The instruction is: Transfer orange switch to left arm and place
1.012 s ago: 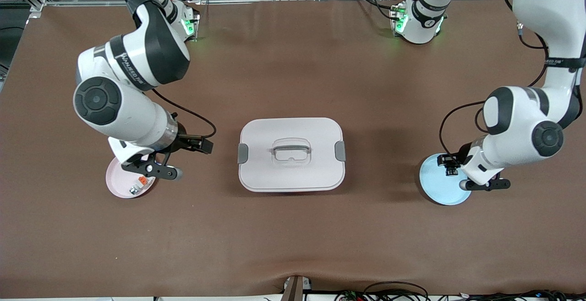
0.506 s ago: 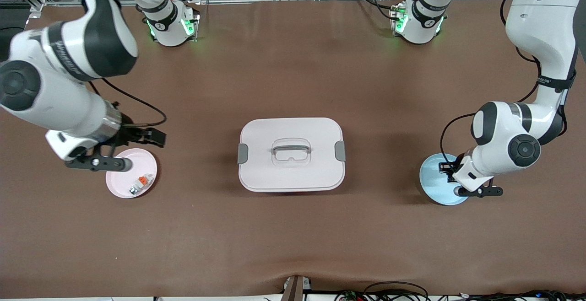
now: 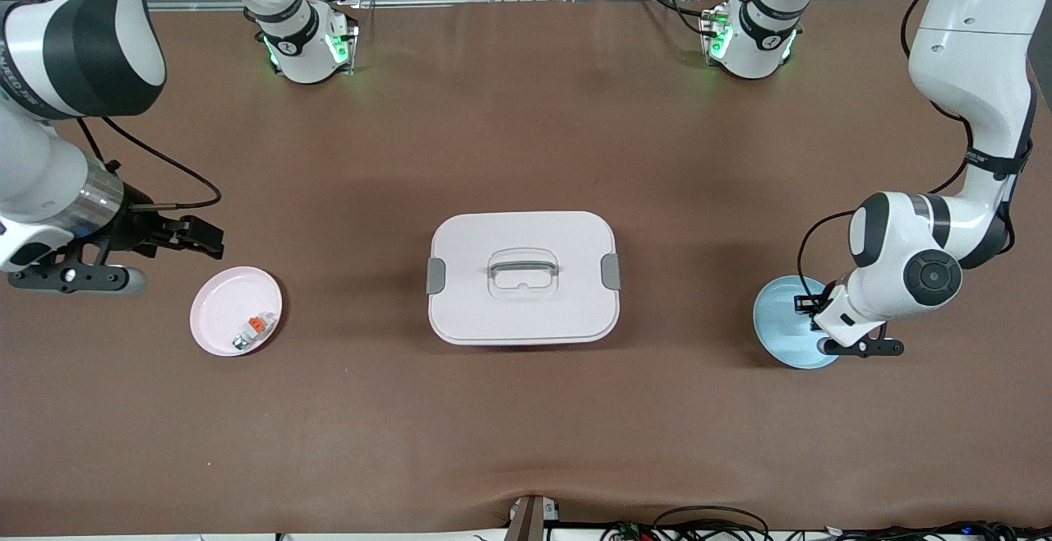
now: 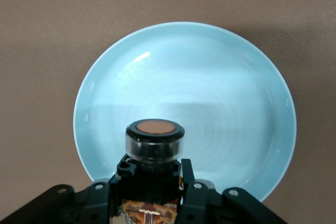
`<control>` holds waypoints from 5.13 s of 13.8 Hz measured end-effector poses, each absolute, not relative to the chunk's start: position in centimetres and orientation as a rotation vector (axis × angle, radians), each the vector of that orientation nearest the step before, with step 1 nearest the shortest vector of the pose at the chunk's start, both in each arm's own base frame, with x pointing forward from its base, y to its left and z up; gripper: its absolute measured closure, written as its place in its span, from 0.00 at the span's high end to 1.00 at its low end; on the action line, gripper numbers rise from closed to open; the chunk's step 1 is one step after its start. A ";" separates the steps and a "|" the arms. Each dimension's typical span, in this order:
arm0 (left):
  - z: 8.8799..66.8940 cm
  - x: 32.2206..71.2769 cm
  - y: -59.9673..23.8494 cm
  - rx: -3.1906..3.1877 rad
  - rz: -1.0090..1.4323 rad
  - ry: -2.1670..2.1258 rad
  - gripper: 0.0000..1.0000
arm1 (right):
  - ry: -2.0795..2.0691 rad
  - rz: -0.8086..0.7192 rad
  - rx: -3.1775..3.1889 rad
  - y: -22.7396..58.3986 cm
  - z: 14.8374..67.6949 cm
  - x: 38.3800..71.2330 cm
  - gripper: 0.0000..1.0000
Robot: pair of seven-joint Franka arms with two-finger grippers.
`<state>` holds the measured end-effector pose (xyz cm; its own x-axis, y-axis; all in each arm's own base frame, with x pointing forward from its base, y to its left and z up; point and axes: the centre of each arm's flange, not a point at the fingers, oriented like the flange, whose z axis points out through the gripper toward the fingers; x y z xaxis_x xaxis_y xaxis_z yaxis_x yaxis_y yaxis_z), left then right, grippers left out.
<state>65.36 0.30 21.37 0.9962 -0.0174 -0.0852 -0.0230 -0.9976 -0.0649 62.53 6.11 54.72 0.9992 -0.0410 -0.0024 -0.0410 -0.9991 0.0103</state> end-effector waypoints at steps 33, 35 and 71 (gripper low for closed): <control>43.0 66.7 2.8 -3.025 -0.050 -0.089 1.00 | -0.073 -0.037 3.126 -2.7 59.7 58.7 1.00; 47.8 65.8 4.6 -3.008 -0.082 -0.143 1.00 | -0.078 -0.043 3.126 -2.8 60.0 58.5 1.00; 66.5 50.4 -5.8 -3.093 0.050 -0.009 1.00 | -0.091 0.026 3.159 -2.9 63.4 58.3 1.00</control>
<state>50.42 -5.81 66.47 0.9995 0.0066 -0.0324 0.0050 -0.9988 -0.0481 58.31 -2.93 63.36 0.9982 -0.0578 0.0157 -0.0575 -0.9982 -0.0192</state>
